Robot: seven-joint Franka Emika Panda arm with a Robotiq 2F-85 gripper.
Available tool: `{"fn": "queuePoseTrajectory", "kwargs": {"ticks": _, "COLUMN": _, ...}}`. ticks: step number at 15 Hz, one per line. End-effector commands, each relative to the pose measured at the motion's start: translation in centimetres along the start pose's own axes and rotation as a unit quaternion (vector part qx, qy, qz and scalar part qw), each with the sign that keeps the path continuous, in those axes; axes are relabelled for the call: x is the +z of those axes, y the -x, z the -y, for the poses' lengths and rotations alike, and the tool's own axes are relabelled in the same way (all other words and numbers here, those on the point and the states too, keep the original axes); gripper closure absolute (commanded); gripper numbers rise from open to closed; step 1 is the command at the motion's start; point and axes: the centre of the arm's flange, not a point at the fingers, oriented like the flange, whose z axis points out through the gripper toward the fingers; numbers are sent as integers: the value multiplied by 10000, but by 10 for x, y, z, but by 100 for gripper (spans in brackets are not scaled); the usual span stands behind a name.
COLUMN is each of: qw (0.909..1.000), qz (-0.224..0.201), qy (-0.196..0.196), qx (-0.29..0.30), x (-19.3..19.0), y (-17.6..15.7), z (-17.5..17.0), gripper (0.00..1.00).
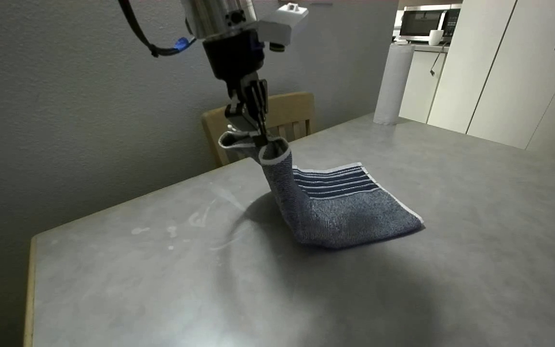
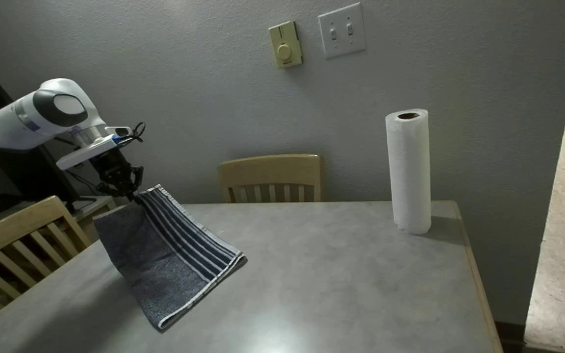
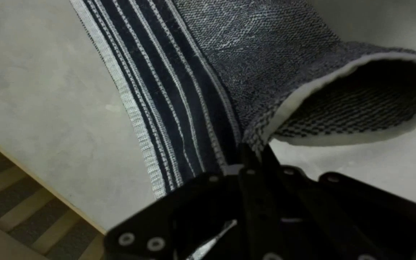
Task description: Fold the gray towel
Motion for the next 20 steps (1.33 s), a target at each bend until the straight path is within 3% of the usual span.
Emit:
{"fn": "queuePoseTrajectory", "kwargs": {"ticks": 1, "qw": 9995, "qz": -288, "qy": -39, "qx": 128, "x": -5, "y": 46, "z": -5, "gripper": 99}}
{"fn": "queuePoseTrajectory", "kwargs": {"ticks": 6, "qw": 9927, "qz": -815, "qy": -235, "qx": 863, "x": 15, "y": 69, "z": -14, "gripper": 99}}
{"fn": "queuePoseTrajectory", "kwargs": {"ticks": 11, "qw": 9761, "qz": -1243, "qy": -451, "qx": 1726, "x": 40, "y": 77, "z": -17, "gripper": 99}}
{"fn": "queuePoseTrajectory", "kwargs": {"ticks": 15, "qw": 9646, "qz": -1288, "qy": -428, "qx": 2260, "x": 49, "y": 93, "z": -23, "gripper": 99}}
{"fn": "queuePoseTrajectory", "kwargs": {"ticks": 20, "qw": 9459, "qz": -1103, "qy": -415, "qx": 3023, "x": 22, "y": 129, "z": -30, "gripper": 99}}
